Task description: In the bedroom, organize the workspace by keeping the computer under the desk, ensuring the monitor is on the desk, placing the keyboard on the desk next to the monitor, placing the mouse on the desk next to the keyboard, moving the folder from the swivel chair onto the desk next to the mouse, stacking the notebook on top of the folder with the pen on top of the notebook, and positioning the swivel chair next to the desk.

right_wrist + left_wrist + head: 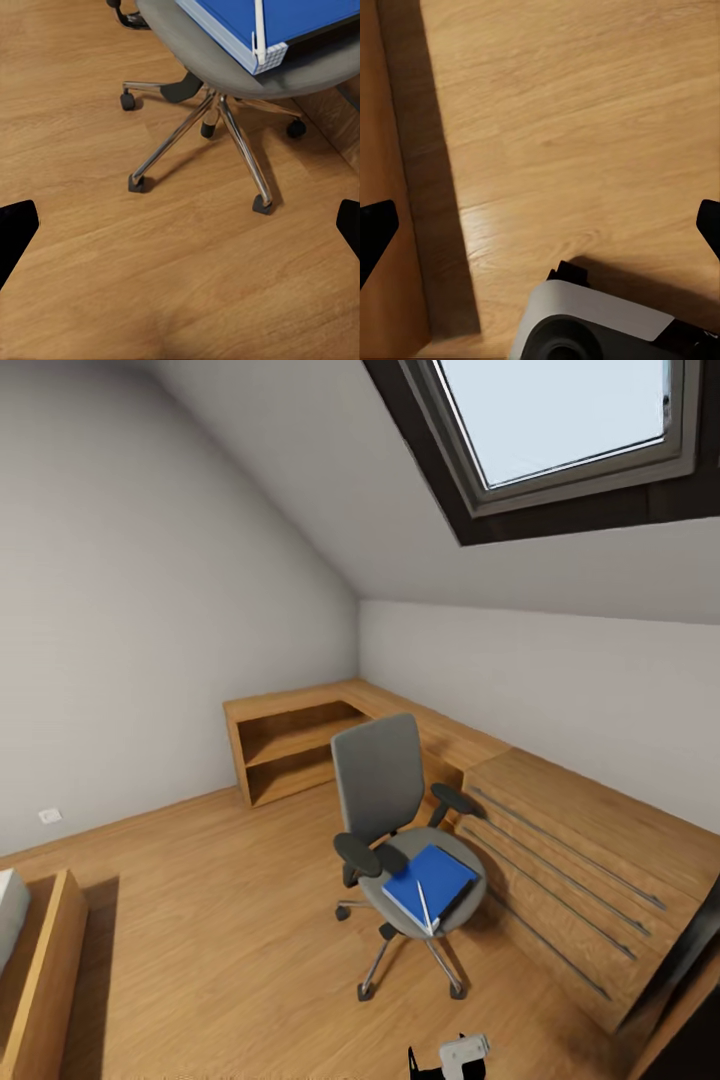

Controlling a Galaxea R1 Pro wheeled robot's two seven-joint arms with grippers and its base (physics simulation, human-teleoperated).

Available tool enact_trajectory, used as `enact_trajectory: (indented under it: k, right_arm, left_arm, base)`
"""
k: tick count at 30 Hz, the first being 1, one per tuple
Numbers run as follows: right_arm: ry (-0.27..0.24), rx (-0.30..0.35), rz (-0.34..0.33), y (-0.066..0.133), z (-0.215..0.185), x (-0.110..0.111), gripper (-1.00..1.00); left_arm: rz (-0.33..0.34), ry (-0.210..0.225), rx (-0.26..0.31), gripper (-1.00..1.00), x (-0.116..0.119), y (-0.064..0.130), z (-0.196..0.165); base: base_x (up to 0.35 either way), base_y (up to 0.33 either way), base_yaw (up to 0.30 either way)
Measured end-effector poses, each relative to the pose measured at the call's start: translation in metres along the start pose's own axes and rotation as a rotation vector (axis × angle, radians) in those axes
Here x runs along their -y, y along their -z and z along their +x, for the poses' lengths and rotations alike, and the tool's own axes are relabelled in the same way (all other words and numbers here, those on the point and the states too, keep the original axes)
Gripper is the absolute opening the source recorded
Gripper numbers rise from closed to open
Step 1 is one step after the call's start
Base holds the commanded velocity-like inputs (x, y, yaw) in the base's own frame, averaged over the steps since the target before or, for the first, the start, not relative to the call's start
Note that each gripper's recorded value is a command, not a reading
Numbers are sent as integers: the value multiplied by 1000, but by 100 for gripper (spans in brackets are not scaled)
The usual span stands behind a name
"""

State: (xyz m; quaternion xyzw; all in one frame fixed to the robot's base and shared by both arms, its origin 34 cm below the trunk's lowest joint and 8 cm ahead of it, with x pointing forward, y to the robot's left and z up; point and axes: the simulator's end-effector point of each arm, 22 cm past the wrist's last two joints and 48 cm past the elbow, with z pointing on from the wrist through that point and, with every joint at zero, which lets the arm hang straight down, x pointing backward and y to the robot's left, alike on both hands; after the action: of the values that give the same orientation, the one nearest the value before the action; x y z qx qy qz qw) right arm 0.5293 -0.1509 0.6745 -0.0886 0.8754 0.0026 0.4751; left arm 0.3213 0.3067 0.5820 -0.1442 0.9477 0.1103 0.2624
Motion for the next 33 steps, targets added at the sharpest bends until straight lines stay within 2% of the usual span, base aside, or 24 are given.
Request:
enact_trajectory:
  k: [16, 28, 33]
  right_arm:
    - [1, -8, 8, 2, 8, 6, 100]
    - [0, -6, -1, 2, 7, 2, 100]
    - [-21, 17, 14, 1, 0, 5, 100]
  left_arm:
    - [2, -9, -6, 100, 1, 0, 2]
    - [-1, -12, -4, 100, -3, 0, 2]
    - [-2, -12, -5, 100, -4, -1, 2]
  base:
    - [0, 0, 21]
    - [310, 0, 0]
    - [324, 0, 0]
